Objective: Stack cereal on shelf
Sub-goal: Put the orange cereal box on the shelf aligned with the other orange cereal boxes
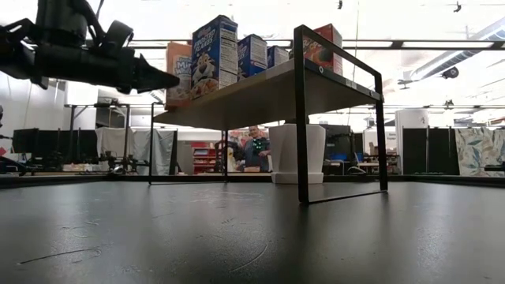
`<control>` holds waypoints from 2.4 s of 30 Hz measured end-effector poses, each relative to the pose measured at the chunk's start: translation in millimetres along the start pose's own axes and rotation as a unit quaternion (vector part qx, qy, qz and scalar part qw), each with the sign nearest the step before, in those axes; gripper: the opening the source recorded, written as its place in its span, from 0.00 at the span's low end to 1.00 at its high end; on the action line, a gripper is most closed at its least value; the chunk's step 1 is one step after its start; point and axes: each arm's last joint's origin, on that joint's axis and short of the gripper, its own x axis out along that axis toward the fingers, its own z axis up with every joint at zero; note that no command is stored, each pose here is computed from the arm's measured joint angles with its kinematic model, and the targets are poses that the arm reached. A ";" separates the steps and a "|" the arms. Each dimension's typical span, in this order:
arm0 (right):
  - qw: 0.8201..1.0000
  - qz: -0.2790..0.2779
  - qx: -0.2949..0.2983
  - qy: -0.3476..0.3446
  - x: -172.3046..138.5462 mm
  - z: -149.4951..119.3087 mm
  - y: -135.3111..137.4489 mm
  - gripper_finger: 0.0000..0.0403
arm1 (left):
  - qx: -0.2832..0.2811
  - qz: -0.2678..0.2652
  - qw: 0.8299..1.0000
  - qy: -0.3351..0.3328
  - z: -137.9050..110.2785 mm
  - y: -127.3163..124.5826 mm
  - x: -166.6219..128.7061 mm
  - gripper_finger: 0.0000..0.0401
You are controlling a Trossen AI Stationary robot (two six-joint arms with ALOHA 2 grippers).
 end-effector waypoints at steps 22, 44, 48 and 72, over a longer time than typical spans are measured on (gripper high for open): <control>1.000 0.000 -0.001 0.001 0.1 -0.4 0.1 0.53 | -0.008 0.005 0.997 0.075 29.4 9.1 -11.8 0.55; 1.000 0.000 -0.018 0.007 0.2 -1.4 0.0 0.53 | -0.076 -0.022 0.983 0.164 112.1 17.5 -37.2 0.45; 0.999 -0.021 -0.028 0.018 -1.7 -1.2 -2.3 0.53 | -0.080 -0.044 0.982 0.167 110.3 1.2 -36.8 0.39; 0.997 -0.029 -0.040 0.051 -10.0 -0.5 -8.8 0.52 | 0.054 0.118 0.972 0.196 82.7 -81.3 -9.3 0.19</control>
